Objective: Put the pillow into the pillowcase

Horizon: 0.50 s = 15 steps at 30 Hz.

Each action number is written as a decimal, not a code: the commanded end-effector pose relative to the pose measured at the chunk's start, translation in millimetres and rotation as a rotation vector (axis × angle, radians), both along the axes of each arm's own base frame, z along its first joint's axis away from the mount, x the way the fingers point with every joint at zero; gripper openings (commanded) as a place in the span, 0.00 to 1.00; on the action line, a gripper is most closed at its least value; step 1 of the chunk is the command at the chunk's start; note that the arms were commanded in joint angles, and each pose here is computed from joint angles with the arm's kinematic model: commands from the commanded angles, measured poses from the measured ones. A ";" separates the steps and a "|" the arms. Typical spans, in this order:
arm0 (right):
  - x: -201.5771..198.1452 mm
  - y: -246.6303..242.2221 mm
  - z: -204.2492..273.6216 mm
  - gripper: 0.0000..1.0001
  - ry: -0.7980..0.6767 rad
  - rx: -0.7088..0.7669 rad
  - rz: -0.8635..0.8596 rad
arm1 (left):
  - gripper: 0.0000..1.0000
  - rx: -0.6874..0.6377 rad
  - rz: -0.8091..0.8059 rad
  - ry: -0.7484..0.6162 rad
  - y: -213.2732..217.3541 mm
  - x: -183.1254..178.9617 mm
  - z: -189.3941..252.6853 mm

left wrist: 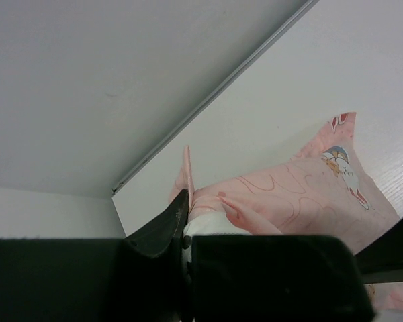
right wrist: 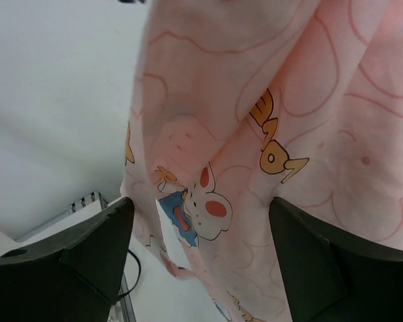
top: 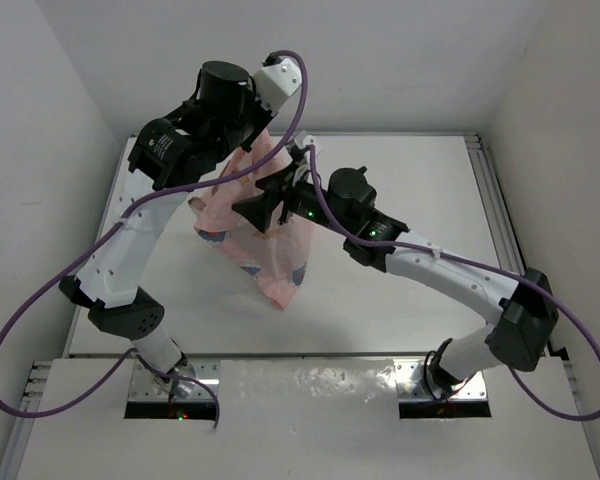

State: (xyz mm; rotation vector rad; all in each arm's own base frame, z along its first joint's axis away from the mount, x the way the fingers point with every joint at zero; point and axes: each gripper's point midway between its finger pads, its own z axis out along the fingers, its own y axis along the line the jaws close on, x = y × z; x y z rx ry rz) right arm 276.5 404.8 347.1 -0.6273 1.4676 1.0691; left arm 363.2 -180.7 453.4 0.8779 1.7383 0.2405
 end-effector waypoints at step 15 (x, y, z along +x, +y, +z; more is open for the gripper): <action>106.4 -94.4 41.4 0.00 0.148 0.170 -0.274 | 0.00 0.075 0.276 -0.209 48.1 25.3 30.7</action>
